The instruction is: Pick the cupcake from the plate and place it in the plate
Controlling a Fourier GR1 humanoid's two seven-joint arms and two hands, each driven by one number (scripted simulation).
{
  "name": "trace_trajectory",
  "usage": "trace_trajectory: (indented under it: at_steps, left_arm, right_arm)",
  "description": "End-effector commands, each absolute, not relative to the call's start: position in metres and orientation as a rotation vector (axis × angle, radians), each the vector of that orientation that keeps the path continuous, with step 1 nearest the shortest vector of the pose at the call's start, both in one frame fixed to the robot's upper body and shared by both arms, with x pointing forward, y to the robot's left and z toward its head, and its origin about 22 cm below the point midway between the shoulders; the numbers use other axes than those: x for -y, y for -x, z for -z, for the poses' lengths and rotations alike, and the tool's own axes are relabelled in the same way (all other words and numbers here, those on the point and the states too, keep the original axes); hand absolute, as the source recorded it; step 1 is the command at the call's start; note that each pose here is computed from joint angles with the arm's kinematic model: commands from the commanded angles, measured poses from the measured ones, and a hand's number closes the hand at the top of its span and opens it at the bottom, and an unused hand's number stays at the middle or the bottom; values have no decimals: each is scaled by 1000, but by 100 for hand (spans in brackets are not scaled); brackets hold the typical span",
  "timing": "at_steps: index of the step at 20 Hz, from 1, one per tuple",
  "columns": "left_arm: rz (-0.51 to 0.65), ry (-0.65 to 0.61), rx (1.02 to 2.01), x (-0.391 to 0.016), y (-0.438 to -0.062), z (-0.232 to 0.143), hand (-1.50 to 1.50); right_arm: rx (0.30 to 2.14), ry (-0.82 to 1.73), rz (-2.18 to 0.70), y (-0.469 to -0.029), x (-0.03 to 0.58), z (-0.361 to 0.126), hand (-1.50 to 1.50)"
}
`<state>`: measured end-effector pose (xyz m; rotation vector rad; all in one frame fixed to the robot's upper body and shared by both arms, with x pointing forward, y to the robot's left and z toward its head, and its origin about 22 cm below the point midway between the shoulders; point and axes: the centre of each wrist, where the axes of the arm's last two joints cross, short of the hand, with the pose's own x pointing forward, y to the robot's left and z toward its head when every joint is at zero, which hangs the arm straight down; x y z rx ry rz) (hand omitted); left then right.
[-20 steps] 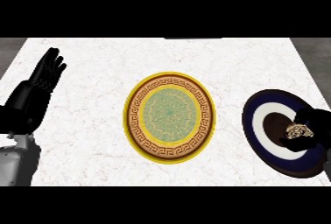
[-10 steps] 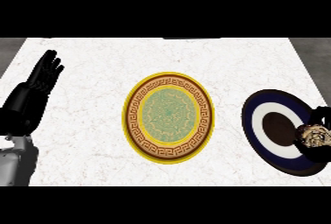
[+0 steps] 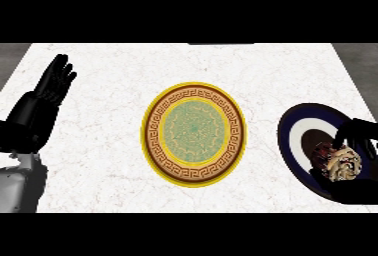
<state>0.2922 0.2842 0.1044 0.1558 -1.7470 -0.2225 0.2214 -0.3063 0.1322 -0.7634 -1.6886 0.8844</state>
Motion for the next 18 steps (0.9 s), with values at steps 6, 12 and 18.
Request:
trace_trajectory:
  at_steps: [6,12,18]
  left_arm:
    - [227,-108,1736,-282,-291,-104,0]
    - [233,-133,1757,-274,-307,-106,0]
    - [243,-140,1765,-276,-292,-104,0]
  right_arm:
    - [1737,683,-910,-238,215,-167,150]
    - [1728,539,-920,-255,139,-159,150]
    - [1658,549,-923,-303,85,-140,150]
